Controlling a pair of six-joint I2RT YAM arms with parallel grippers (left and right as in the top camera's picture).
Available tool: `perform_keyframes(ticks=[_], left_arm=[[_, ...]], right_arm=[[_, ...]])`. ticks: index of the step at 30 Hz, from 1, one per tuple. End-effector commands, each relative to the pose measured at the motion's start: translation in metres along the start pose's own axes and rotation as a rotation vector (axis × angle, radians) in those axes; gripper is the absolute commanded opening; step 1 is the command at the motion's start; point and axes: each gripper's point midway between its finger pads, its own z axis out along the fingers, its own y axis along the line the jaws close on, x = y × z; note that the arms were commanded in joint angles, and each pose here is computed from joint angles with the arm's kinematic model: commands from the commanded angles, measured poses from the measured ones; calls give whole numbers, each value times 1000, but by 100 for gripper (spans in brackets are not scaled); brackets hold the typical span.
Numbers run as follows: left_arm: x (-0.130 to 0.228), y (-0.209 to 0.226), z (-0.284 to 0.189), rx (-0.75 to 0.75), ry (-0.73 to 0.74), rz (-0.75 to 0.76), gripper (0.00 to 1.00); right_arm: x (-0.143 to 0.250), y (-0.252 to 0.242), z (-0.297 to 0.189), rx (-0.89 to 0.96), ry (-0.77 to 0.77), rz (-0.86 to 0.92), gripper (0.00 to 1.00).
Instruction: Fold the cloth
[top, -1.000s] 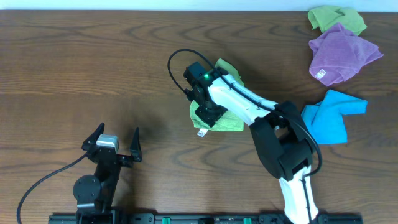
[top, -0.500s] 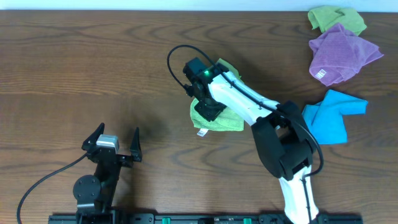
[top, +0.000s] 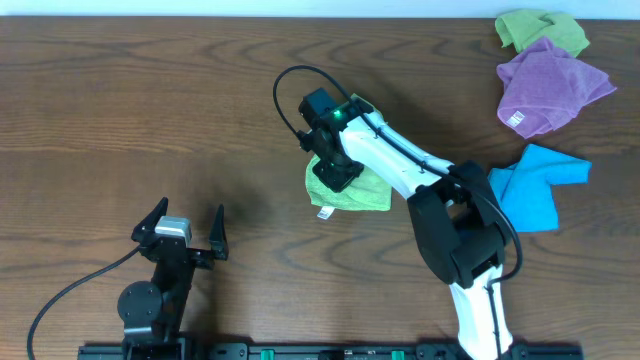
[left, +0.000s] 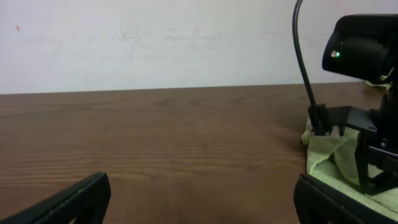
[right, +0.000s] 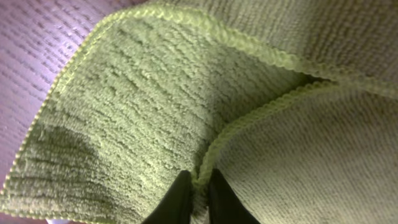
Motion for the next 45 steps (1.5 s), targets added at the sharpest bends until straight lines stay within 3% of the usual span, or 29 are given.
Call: perform_keyframes(ticks=[1, 8, 25, 32, 38, 41, 45], left_arm=[[18, -7, 1, 40, 52, 2, 95], [18, -7, 1, 40, 52, 2, 95], [18, -7, 1, 40, 52, 2, 95], [18, -7, 1, 40, 52, 2, 95], [18, -7, 1, 40, 52, 2, 95], [18, -7, 1, 41, 52, 2, 95], [18, -7, 1, 40, 52, 2, 95]], right_arm=[[-5, 0, -2, -12, -17, 12, 4], [-5, -5, -2, 5, -15, 26, 1], [55, -142, -4, 59, 46, 589, 1], [69, -204, -21, 52, -32, 797, 1], [53, -244, -55, -7, -198, 877, 1], [49, -276, -81, 50, -295, 909, 1], [72, -317, -94, 189, -319, 1029, 1]])
